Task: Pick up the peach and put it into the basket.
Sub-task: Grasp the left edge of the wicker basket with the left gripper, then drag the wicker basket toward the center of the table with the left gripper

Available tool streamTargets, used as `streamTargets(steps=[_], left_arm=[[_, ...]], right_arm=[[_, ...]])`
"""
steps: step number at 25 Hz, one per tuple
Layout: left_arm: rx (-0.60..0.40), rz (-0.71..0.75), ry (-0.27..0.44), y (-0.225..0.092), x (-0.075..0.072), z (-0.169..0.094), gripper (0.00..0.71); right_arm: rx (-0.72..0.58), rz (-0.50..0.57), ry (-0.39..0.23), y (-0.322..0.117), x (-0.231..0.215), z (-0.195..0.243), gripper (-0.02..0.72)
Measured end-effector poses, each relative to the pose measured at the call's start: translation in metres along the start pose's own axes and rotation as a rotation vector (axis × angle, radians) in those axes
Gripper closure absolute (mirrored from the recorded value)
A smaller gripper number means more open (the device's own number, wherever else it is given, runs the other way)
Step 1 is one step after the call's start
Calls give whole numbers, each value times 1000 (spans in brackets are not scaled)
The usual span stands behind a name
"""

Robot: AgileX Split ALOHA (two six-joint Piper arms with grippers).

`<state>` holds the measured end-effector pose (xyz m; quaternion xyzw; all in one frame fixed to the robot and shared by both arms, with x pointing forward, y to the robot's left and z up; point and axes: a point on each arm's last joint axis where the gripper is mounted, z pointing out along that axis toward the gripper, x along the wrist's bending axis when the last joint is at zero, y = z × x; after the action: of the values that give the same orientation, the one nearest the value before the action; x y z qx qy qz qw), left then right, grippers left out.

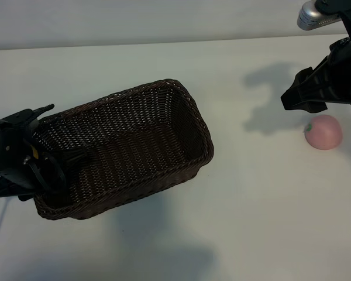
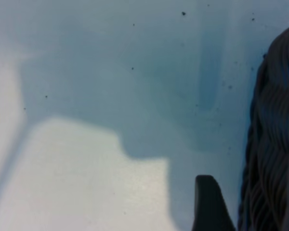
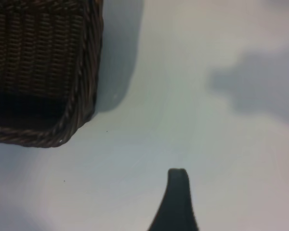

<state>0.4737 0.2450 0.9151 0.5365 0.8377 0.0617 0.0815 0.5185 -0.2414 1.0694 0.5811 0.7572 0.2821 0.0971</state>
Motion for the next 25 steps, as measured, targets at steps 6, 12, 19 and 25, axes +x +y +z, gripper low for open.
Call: streamTargets(steps=[6,12,19,25], left_arm=[[-49,-38,-71,2,-3,-15,283],[-109,-89,-165,4,-7,-30,381],[-162,-132,-246,6,-10,-43,381],[-208,-146,-295,5,-8,-57,386]], right_arm=[[0,0,0,0,0,0,117],[0,0,0,0,0,0,117],[0,0,0,0,0,0,117],[0,0,0,0,0,0,116]])
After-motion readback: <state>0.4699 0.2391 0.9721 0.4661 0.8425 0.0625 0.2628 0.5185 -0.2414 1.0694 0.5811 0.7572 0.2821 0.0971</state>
